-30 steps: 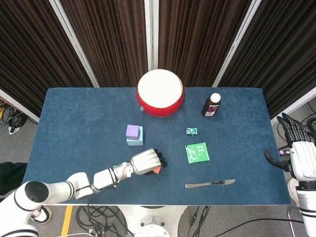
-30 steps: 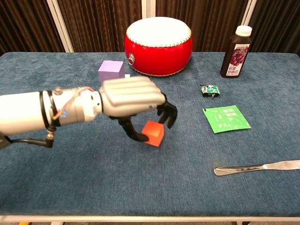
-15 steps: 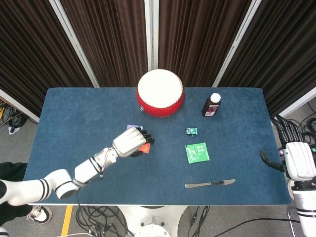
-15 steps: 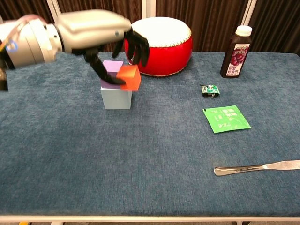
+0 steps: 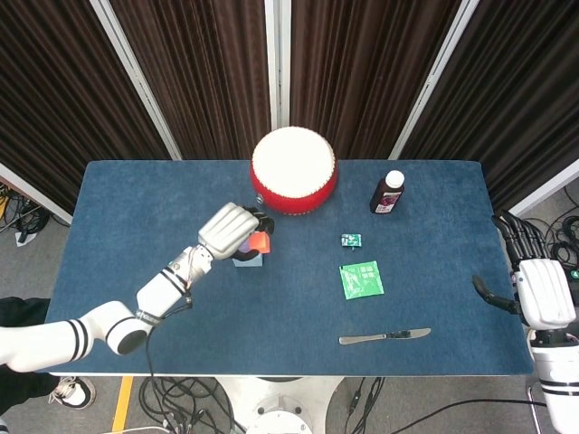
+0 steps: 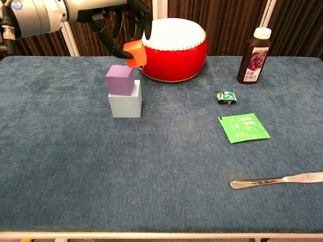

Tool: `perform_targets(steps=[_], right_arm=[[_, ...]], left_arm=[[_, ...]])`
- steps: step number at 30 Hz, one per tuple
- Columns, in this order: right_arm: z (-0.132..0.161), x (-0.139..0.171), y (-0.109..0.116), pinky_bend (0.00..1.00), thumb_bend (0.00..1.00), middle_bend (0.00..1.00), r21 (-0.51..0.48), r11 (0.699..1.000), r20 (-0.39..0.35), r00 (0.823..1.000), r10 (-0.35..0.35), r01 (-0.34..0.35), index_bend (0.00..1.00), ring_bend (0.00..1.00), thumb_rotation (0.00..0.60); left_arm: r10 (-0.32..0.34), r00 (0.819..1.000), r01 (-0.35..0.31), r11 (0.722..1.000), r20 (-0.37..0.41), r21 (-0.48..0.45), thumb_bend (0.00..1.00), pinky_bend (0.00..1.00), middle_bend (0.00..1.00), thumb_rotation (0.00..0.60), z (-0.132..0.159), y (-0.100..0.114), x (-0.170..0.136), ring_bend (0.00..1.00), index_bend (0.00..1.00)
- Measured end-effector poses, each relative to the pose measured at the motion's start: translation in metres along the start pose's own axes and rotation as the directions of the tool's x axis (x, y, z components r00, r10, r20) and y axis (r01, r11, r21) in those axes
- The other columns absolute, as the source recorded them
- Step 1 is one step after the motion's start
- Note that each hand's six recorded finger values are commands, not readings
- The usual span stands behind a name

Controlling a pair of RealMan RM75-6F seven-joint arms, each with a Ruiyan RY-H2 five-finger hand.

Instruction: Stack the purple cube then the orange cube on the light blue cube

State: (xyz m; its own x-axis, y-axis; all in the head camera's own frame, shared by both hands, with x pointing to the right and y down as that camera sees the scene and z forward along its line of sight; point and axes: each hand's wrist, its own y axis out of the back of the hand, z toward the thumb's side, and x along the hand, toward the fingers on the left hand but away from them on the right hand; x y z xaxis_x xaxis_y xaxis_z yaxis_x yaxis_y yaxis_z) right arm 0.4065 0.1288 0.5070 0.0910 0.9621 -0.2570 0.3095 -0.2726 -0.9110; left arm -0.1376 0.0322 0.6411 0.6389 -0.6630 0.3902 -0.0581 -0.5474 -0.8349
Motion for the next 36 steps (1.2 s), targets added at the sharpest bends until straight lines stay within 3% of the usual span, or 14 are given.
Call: perform_targets(steps=[4,7,18,36], right_arm=[[0.000,0.000,0.000,0.00,0.22,0.00,0.000,1.000,0.001,1.000,-0.001,0.001,0.00,0.00,0.600],[-0.001,-0.001,0.000,0.00,0.22,0.00,0.000,1.000,0.003,1.000,-0.001,0.001,0.00,0.00,0.600],[-0.001,-0.001,-0.002,0.00,0.22,0.00,0.004,1.000,0.005,1.000,0.005,-0.005,0.00,0.00,0.600],[0.002,-0.001,-0.007,0.00,0.22,0.00,0.030,0.999,0.002,1.000,0.012,-0.012,0.00,0.00,0.600]], left_arm=[[-0.018,0.998,0.016,0.999,-0.065,-0.029,0.29,0.56,0.60,0.600,-0.012,-0.003,0.003,0.46,0.49],[-0.021,0.997,0.021,1.000,-0.075,-0.002,0.29,0.56,0.60,0.600,-0.016,-0.004,0.002,0.46,0.49],[-0.024,0.997,0.006,0.968,0.067,0.252,0.29,0.56,0.60,0.600,-0.009,-0.016,-0.001,0.46,0.49],[-0.074,0.993,0.046,0.959,0.091,0.278,0.29,0.56,0.60,0.600,-0.022,-0.012,0.002,0.46,0.49]])
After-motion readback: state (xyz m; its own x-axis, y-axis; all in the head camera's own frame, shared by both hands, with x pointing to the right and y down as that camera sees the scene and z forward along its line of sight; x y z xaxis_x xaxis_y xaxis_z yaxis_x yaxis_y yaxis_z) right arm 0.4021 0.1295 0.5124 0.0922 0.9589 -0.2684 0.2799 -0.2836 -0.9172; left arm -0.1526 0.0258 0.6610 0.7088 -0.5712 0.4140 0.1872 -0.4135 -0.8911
